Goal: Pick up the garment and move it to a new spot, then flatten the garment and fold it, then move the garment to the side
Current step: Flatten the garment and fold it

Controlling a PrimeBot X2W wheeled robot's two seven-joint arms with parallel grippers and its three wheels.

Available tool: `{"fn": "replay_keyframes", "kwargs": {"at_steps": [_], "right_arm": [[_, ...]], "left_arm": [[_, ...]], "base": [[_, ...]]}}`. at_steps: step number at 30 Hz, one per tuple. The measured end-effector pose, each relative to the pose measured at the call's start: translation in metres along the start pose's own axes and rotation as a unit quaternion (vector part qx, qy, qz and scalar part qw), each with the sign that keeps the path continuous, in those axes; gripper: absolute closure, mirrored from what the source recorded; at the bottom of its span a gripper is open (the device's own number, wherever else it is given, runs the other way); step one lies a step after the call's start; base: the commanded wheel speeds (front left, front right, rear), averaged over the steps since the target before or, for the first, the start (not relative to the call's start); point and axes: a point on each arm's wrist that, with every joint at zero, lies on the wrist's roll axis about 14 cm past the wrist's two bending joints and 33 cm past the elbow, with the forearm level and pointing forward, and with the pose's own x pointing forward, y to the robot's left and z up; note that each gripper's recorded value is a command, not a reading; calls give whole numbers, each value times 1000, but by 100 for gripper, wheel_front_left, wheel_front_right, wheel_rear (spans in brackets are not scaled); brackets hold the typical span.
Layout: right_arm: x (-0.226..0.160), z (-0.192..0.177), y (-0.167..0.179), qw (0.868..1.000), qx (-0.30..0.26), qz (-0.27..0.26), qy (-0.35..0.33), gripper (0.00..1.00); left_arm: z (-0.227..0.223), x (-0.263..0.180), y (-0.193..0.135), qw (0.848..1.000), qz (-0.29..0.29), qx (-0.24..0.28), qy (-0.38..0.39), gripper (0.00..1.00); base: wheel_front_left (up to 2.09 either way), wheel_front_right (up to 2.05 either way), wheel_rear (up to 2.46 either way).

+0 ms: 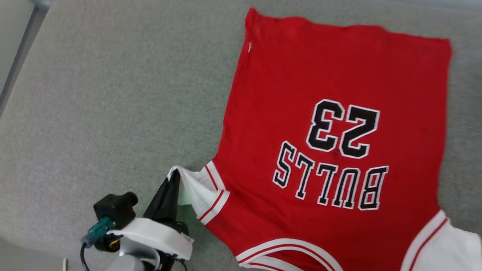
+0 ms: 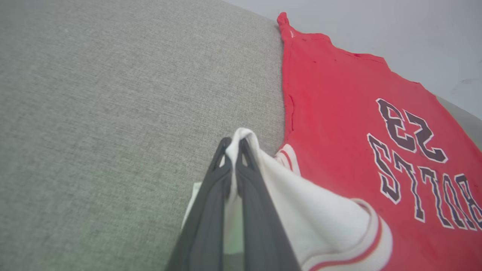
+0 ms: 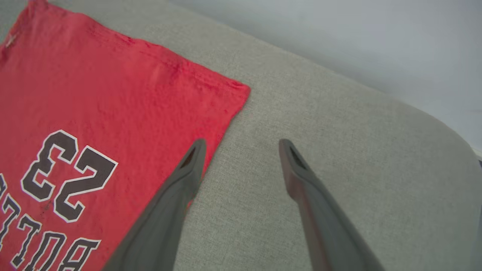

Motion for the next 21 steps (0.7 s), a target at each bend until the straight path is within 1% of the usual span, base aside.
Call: {"fn": "replay_keyframes", "kwargs": {"at_steps": [3, 8, 11, 15, 17, 21], "right_arm": [[29, -12, 3, 997, -9, 6, 72, 0], [75, -29, 7, 989, -12, 14, 146, 0], [102, -42, 12, 984, -19, 17, 176, 0], [132, -72, 20, 973, -27, 27, 227, 0], [141, -82, 19, 969, -30, 29, 244, 0], [151, -91, 21, 967, -34, 36, 251, 0]], "left_arm": [[-3, 7, 2, 1000, 6, -2, -1, 100], [-11, 19, 6, 1000, 18, -4, 2, 100], [-19, 25, 11, 1000, 28, -4, 9, 100], [-27, 31, 20, 999, 40, 1, 17, 100], [-30, 33, 22, 999, 44, 2, 19, 100], [-35, 33, 28, 998, 53, 4, 21, 100]], "base": [[0, 0, 0], [0, 0, 0], [0, 0, 0], [0, 0, 0], [0, 0, 0], [0, 0, 0]]}}
